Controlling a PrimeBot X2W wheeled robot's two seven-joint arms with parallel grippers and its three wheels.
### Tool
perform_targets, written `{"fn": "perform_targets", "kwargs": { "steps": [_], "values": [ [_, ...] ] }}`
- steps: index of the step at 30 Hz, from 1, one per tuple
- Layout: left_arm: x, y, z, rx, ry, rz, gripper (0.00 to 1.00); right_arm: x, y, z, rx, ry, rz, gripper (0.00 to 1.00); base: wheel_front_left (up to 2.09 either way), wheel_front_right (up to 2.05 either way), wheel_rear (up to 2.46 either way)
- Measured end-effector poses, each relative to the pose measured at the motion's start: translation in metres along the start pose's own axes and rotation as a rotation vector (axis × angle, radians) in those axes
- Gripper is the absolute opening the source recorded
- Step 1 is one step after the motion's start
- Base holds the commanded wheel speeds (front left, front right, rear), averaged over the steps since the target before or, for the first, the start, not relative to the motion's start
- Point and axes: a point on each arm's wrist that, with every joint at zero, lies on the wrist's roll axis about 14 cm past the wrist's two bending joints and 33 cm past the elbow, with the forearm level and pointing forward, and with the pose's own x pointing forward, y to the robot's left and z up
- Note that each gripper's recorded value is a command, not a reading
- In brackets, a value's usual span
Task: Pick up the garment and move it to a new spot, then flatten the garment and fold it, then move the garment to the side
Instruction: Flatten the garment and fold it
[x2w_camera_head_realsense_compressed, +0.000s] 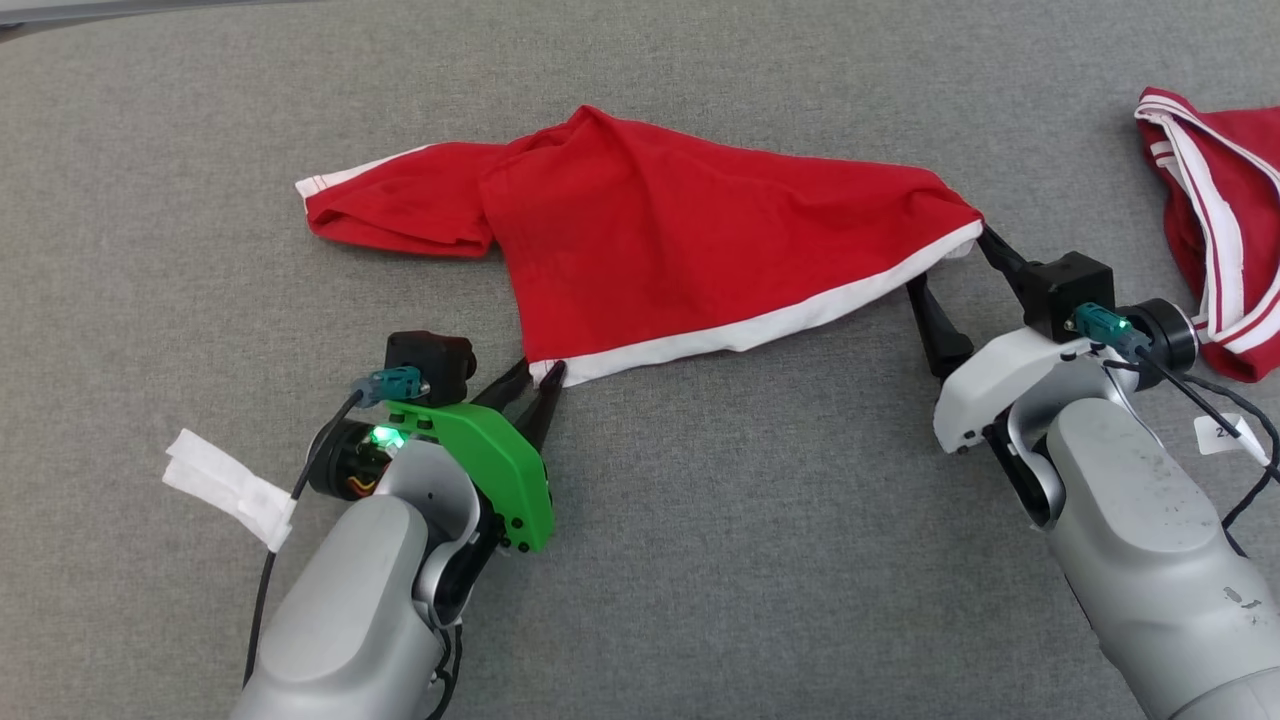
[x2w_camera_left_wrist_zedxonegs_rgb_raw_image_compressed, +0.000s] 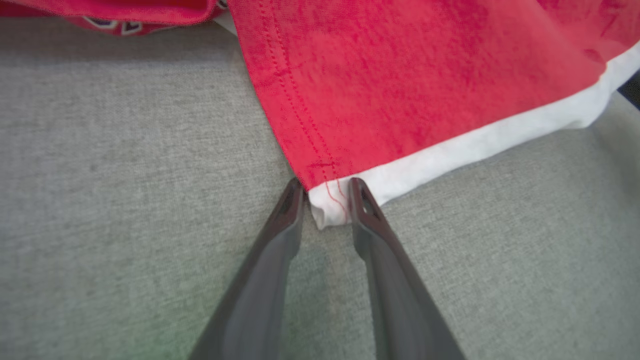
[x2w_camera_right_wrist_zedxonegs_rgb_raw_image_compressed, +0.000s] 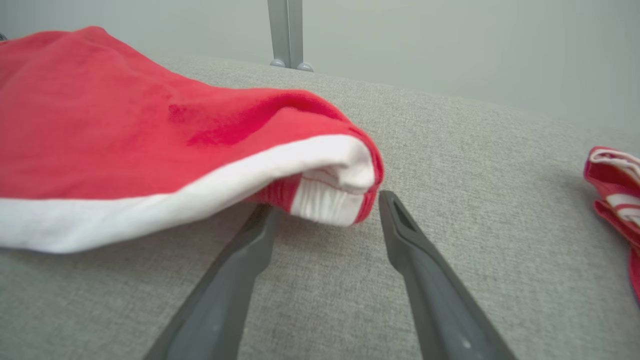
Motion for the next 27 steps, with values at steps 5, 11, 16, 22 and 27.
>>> {"fn": "perform_targets", "kwargs": {
  "steps": [5,11,16,22,27],
  "values": [
    [-0.001,-0.001,-0.001,-0.004,0.004,-0.002,0.0,0.002,0.004,0.003,-0.01,-0.009,0.011,0.9,0.0,0.0,0.0],
    [-0.003,-0.001,0.001,-0.001,-0.005,-0.001,0.0,0.0,0.009,0.007,-0.02,-0.019,0.026,0.0,0.0,0.0,0.0],
    [-0.008,-0.003,0.006,0.003,-0.023,-0.001,0.0,-0.007,0.009,0.011,-0.025,-0.028,0.022,0.0,0.0,0.0,0.0],
    [-0.02,-0.01,0.017,0.005,-0.079,-0.007,0.0,-0.021,0.007,0.019,-0.026,-0.044,0.009,0.0,0.0,0.0,0.0],
    [-0.035,-0.019,0.038,0.022,-0.161,-0.018,0.0,-0.034,0.007,0.027,-0.03,-0.064,0.005,0.0,0.0,0.0,0.0]
  ]
}}
